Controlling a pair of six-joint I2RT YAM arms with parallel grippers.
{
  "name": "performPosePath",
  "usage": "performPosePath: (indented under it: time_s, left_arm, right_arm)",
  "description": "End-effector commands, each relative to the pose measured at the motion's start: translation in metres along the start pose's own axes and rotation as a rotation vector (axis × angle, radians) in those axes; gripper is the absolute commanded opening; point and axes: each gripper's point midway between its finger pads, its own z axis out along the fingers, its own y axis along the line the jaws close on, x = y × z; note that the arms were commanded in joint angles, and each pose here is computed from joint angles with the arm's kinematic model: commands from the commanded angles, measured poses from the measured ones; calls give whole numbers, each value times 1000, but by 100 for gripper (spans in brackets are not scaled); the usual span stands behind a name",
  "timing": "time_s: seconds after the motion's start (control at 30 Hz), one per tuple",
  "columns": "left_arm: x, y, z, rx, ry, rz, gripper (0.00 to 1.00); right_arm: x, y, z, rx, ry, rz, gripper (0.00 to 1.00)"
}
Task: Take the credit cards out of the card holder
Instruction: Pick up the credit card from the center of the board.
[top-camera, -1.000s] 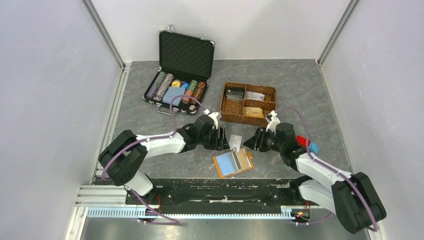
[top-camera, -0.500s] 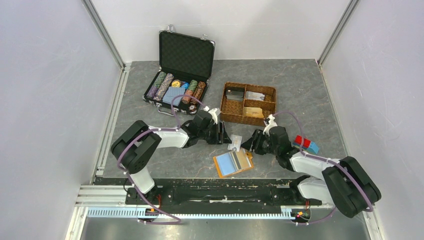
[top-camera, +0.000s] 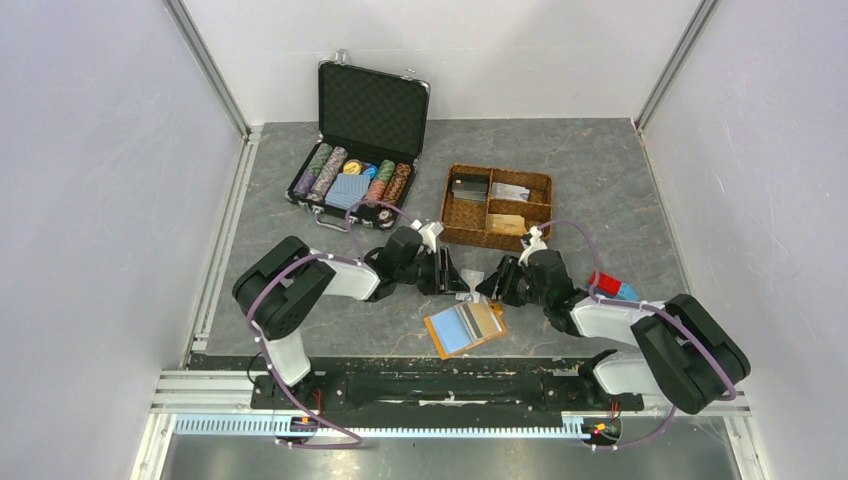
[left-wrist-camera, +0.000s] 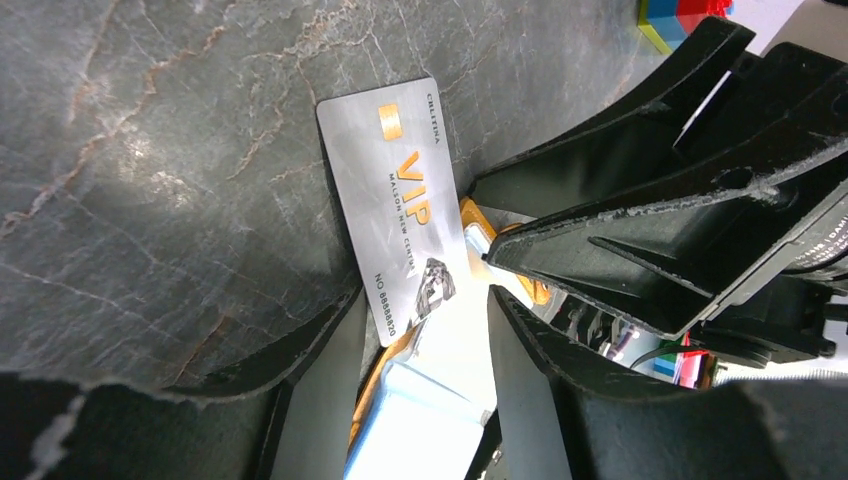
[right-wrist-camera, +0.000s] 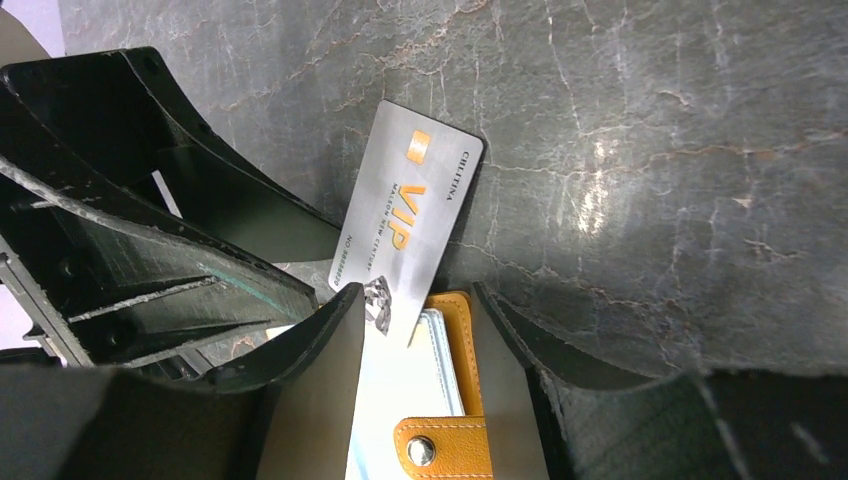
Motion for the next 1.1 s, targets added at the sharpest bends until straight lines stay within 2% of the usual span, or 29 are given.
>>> performPosePath:
  time_s: [0.0,0.2,0.33,0.63,0.83,1.0,1.07]
  left_arm:
    - [10,-2,3,44,25,-64,55]
    - [9,-9,4,89,23,-89,47]
    - [8,-16,4,126,18,-105,46]
    - [12,-12,5,125,23,-108,37]
    - [12,-12,4,128,24,-106,21]
    - [6,-21,-3,160,9,-117,5]
    - [2,-28,-10,190,-4,-117,2]
  right_arm:
    - [-5,4,7,-7,-17,9,46]
    - [1,2,8,-19,-14,15,41]
    - [3,6,7,-58,-16,14,39]
    - [13,17,7,-157,7,63,36]
    - [12,26,4,-206,1,75,34]
    - [7,24,-2,-209,-21,64,35]
    - [-1,30,-10,-252,-54,41,37]
